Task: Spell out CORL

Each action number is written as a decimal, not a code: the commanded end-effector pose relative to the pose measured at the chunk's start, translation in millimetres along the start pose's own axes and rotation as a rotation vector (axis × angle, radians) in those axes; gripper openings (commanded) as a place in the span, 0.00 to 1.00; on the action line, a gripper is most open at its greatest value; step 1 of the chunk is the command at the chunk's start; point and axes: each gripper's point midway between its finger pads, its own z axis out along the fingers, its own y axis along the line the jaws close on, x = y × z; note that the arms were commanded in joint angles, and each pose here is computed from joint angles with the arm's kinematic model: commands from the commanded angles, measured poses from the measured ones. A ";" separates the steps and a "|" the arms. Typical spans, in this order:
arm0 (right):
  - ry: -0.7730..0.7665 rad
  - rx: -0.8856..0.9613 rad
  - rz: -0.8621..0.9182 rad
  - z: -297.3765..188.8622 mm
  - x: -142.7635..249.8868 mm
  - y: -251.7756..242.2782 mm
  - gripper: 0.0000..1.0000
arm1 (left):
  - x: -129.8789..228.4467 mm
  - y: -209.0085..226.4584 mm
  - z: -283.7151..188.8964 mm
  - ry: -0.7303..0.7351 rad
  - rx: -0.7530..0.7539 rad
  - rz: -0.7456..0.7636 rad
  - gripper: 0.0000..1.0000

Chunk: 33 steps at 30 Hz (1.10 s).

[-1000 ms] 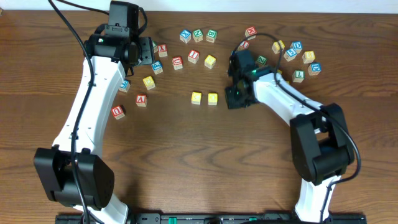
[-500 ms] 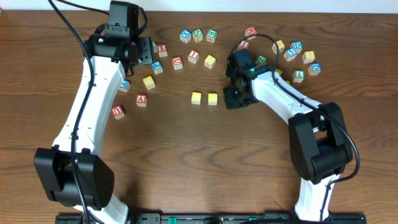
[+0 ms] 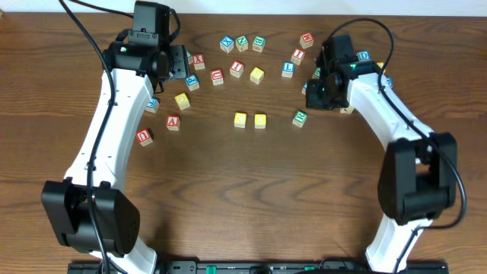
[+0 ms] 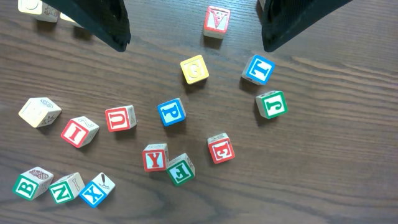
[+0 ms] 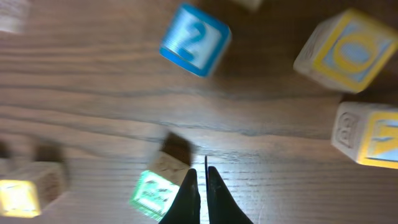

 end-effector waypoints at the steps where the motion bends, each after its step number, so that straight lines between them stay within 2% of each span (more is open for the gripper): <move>1: 0.058 -0.014 0.010 18.5 11.6 2.9 0.01 | 2.7 -0.3 6.0 0.014 -0.005 0.008 0.67; 8: 0.088 -0.010 -0.008 37.3 18.7 5.8 0.01 | 2.5 -0.3 6.0 0.013 -0.005 0.008 0.67; 18: 0.117 -0.029 -0.107 45.5 34.0 35.8 0.01 | 2.7 -0.2 6.0 0.014 -0.005 0.008 0.67; 33: 0.217 -0.032 -0.072 42.8 63.8 52.2 0.01 | 3.4 -0.1 6.0 0.017 -0.006 0.008 0.67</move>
